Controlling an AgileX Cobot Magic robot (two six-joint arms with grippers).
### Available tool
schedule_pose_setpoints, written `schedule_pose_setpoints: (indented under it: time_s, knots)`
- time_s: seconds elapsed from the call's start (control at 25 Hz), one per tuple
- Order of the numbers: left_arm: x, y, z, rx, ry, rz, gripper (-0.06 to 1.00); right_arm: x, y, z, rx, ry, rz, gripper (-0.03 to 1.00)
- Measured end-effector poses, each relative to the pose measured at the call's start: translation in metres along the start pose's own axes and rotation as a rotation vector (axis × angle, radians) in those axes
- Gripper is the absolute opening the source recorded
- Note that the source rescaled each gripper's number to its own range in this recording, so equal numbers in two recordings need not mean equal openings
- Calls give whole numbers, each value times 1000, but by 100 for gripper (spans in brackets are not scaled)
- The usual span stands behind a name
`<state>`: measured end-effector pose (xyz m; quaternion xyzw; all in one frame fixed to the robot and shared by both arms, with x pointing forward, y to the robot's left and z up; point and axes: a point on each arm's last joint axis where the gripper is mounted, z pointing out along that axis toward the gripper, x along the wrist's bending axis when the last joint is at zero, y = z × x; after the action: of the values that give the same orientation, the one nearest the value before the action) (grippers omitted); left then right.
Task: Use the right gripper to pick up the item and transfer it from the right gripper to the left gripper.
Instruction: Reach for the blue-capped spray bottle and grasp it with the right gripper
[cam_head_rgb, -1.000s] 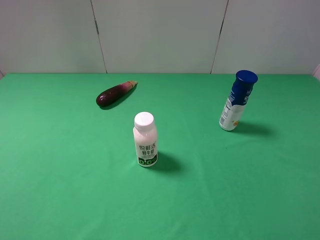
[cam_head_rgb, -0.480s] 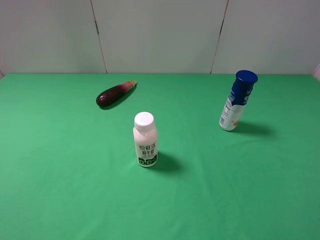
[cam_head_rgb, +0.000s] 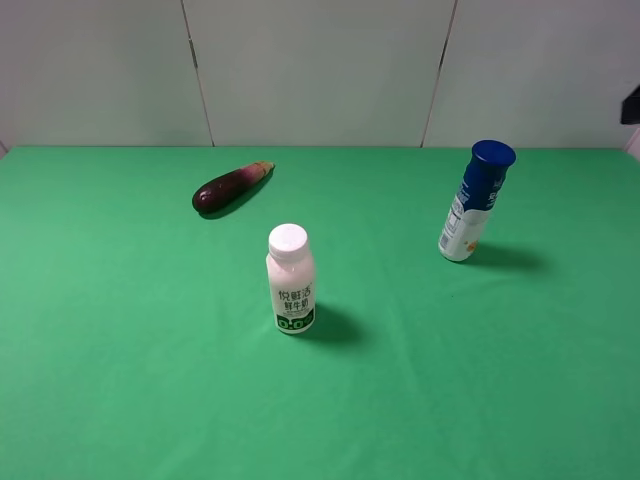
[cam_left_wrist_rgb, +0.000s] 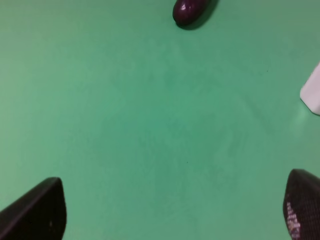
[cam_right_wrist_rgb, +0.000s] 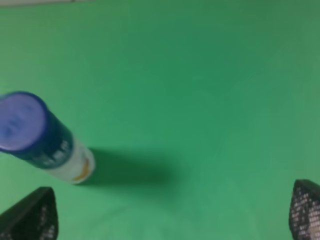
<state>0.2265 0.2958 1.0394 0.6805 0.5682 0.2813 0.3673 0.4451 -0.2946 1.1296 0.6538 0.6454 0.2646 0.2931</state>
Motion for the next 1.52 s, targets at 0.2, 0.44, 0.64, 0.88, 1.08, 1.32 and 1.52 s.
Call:
schedule_pose_setpoints:
  time_s: [0.2,0.44,0.64,0.88,1.08,1.32,1.52]
  knots:
    - [0,0,0,0,0,0,72,29,28,28,56,41,-68,100]
    - [0,0,0,0,0,0,72,59,54,59,136,71,-131,100]
    - [0,0,0,0,0,0,72,77,68,86,232,122,-90,100]
    - [0,0,0,0,0,0,72,89,66,126,344,136,-72,100]
    - [0,0,0,0,0,0,72,94,55,152,424,130,-72,100]
    - [0,0,0,0,0,0,72,98,47,168,472,129,-64,100]
    - [0,0,0,0,0,0,72,99,42,178,501,125,-65,100]
